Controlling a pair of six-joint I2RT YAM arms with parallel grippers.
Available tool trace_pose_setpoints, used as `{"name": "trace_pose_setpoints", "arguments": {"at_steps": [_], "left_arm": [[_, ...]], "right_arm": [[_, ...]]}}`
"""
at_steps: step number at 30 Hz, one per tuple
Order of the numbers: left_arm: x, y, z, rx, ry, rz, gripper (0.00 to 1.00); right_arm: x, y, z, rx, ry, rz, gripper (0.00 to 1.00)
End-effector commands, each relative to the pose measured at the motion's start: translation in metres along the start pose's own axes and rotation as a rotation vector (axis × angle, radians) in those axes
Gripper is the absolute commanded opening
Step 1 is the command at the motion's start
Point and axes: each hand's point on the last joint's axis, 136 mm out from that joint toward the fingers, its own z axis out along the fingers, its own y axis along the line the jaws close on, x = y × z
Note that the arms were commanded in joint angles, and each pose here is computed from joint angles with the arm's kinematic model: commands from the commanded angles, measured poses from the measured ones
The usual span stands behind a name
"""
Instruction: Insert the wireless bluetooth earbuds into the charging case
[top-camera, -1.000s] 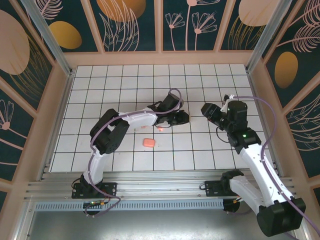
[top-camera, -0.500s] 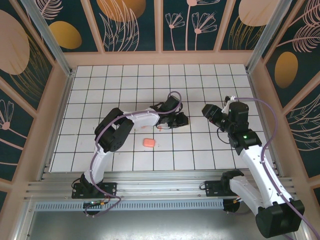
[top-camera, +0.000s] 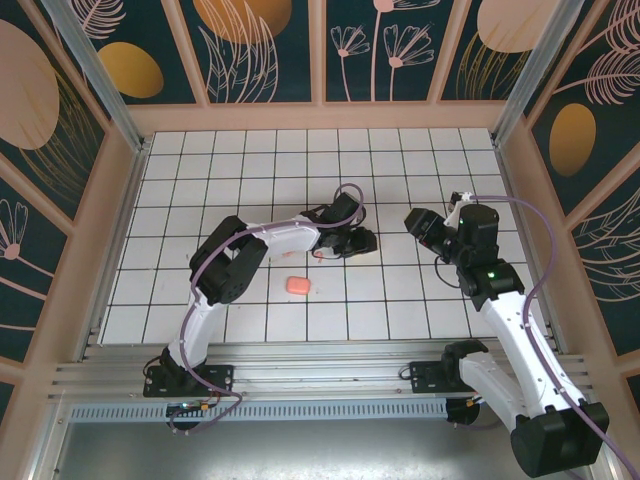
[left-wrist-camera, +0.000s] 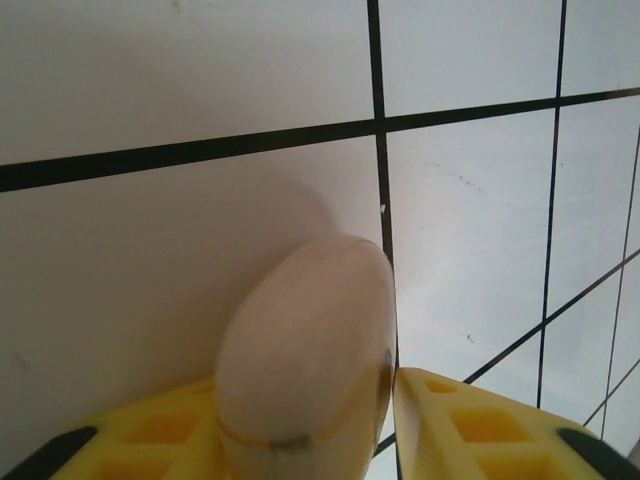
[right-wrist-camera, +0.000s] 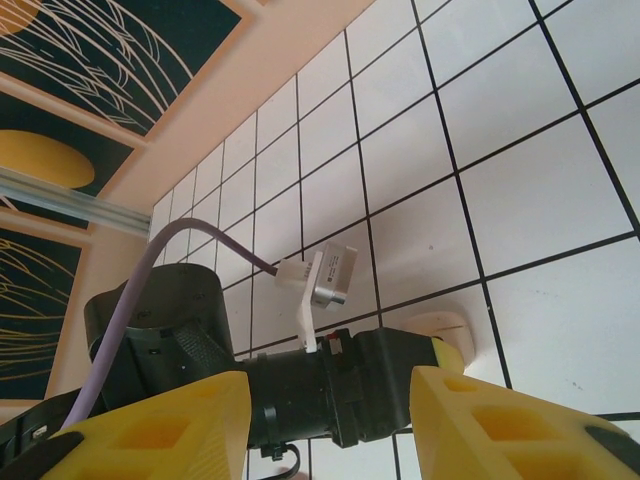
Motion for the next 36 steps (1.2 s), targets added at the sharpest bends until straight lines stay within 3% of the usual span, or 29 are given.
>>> {"name": "trace_pose_setpoints", "arguments": {"at_steps": [1, 12, 22, 29, 36], "left_arm": [[-0.006, -0.005, -0.028, -0.064, -0.046, 0.040, 0.46], [-0.012, -0.007, -0.096, -0.174, -0.127, 0.119, 0.67], [0.049, 0.077, -0.172, -0.480, -0.062, 0.098, 0.81], [0.073, 0.110, -0.171, -0.564, 0.006, 0.075, 0.88], [0.091, 0.132, -0.150, -0.598, 0.093, 0.066, 0.88]], "right_arm": [[-0.005, 0.007, -0.006, -0.022, -0.012, 0.005, 0.47], [-0.009, 0.015, -0.006, -0.038, -0.003, 0.008, 0.47], [-0.005, 0.016, 0.001, -0.043, 0.029, 0.029, 0.48], [-0.004, 0.014, 0.002, -0.039, 0.032, 0.045, 0.47], [-0.002, 0.015, 0.000, -0.037, 0.032, 0.052, 0.47]]}}
